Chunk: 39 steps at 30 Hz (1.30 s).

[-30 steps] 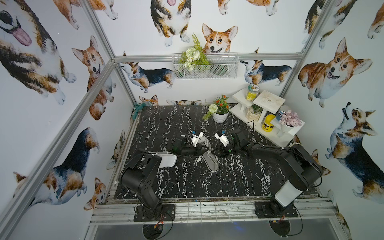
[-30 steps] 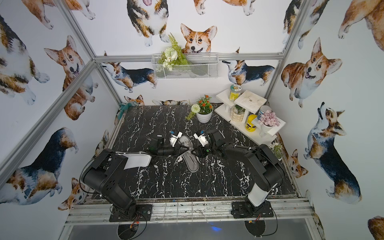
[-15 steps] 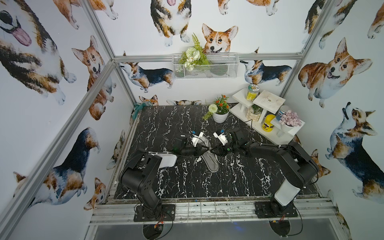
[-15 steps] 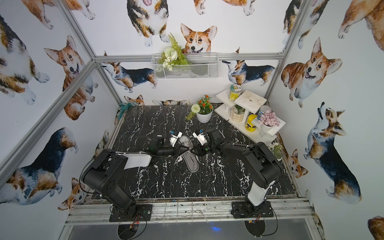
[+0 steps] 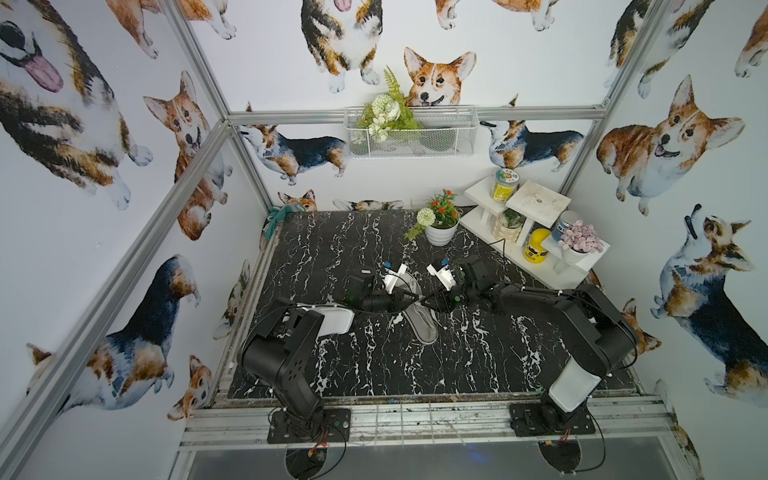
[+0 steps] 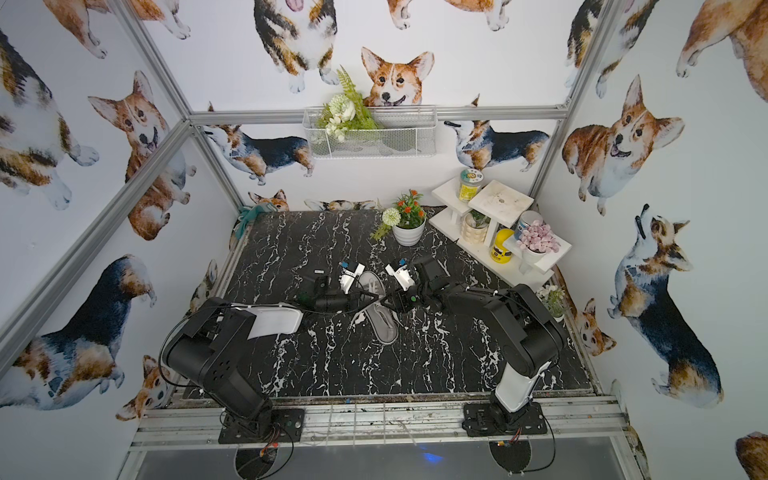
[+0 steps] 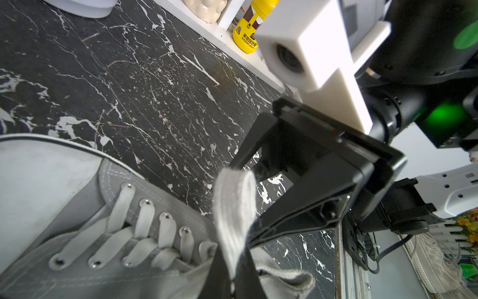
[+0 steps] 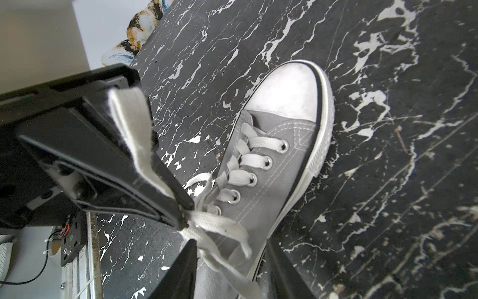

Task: Tie the shoes
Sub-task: Cross the shoelace with the shoelace.

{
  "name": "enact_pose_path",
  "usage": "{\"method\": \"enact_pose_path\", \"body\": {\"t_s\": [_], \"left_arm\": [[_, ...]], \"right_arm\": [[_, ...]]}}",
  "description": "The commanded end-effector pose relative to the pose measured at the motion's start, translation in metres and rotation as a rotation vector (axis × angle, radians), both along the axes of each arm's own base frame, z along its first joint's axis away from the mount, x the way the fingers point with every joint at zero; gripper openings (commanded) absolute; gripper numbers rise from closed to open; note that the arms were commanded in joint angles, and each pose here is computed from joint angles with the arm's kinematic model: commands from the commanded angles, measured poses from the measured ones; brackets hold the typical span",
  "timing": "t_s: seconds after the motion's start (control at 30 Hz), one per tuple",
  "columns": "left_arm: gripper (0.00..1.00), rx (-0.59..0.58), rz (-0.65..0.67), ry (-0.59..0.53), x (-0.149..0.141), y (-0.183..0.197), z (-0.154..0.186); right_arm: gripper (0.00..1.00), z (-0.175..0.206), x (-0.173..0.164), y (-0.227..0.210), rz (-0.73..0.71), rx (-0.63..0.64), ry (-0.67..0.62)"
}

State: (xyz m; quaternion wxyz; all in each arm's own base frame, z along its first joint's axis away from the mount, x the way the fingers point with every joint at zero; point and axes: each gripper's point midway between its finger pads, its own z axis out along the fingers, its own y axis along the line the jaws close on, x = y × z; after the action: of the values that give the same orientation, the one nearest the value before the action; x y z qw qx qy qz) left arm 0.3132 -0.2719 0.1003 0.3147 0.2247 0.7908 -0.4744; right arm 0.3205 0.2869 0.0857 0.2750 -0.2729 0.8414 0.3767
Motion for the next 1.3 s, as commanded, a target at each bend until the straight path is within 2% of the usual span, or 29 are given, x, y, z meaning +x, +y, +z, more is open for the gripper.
{"method": "enact_pose_path", "body": {"t_s": [0.0, 0.3, 0.83, 1.27], "left_arm": [[0.00, -0.018, -0.026, -0.028, -0.001, -0.003, 0.007], [0.00, -0.019, -0.027, -0.030, -0.001, -0.003, 0.008], [0.00, -0.021, -0.039, -0.028, -0.002, -0.006, 0.007], [0.00, -0.020, -0.035, -0.028, -0.003, -0.006, 0.006]], "right_arm": [[0.46, 0.005, 0.000, 0.002, 0.029, 0.011, -0.031], [0.46, -0.003, -0.002, 0.003, 0.046, 0.007, -0.011], [0.35, -0.001, 0.004, 0.013, 0.059, 0.045, 0.005], [0.14, 0.005, 0.008, 0.018, 0.030, 0.098, 0.008]]}}
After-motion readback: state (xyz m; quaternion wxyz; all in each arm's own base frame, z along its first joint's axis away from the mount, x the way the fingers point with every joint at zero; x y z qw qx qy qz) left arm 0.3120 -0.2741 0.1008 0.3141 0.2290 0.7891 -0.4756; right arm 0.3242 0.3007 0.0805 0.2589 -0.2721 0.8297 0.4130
